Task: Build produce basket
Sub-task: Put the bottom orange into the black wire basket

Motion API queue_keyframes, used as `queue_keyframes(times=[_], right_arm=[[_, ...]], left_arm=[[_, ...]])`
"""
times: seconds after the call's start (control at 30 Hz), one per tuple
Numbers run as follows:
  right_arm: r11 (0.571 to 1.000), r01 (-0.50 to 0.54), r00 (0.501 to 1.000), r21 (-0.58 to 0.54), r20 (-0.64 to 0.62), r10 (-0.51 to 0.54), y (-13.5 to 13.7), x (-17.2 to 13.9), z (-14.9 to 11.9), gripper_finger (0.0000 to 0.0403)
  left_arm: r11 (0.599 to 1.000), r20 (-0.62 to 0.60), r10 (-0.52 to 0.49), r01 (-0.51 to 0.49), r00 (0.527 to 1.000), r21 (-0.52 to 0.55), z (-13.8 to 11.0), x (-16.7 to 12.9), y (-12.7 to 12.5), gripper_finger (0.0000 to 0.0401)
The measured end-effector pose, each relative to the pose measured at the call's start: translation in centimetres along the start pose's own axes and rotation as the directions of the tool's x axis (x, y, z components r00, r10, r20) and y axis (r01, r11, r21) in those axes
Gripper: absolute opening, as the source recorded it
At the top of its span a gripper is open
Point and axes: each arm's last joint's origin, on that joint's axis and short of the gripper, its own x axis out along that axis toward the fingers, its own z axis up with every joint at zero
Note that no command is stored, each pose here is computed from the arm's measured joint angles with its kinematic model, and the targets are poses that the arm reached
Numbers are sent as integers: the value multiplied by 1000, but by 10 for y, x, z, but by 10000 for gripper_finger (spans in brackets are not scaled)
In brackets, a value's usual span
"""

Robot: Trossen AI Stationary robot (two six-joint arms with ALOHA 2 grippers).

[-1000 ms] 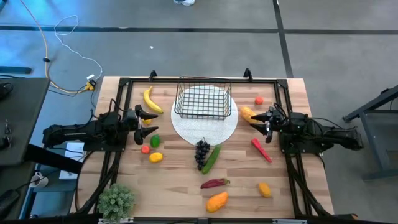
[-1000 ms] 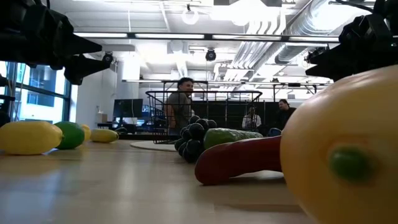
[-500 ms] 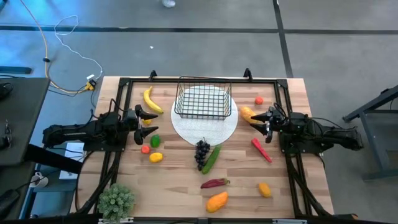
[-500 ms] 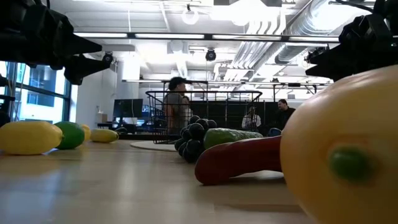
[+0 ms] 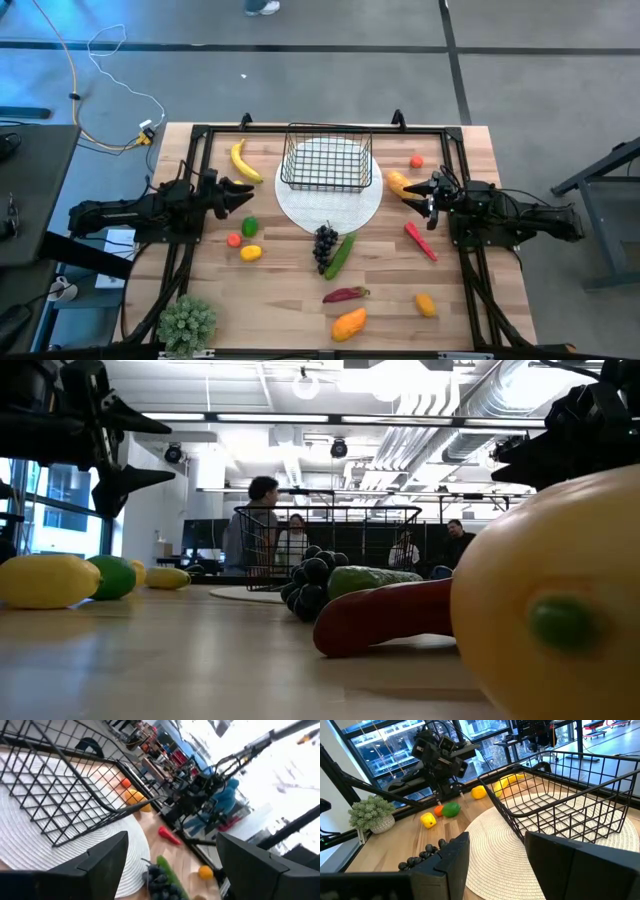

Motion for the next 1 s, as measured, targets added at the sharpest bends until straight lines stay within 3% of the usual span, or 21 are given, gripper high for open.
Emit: queue_keyframes(times=[0.13,0.33,0.6,0.77,1.0], right_arm=[[1000,0,1000,0,0,0,0,0,0,173],[1000,0,1000,0,1,0,0,0,0,173],[1000,0,1000,0,0,0,0,0,0,173],[1000,0,1000,0,0,0,0,0,0,173],[1000,-1,1000,0,0,1,0,0,0,173]], left_arm=[[998,29,6,-4,1000,-65,2,0,-1,294],[988,115,-80,94,990,-124,11,-1,-10,294],[994,146,-106,104,983,21,40,-13,-39,294],[993,48,-71,66,996,102,54,-25,-55,294],[985,-135,59,-36,989,168,67,-33,-69,294]])
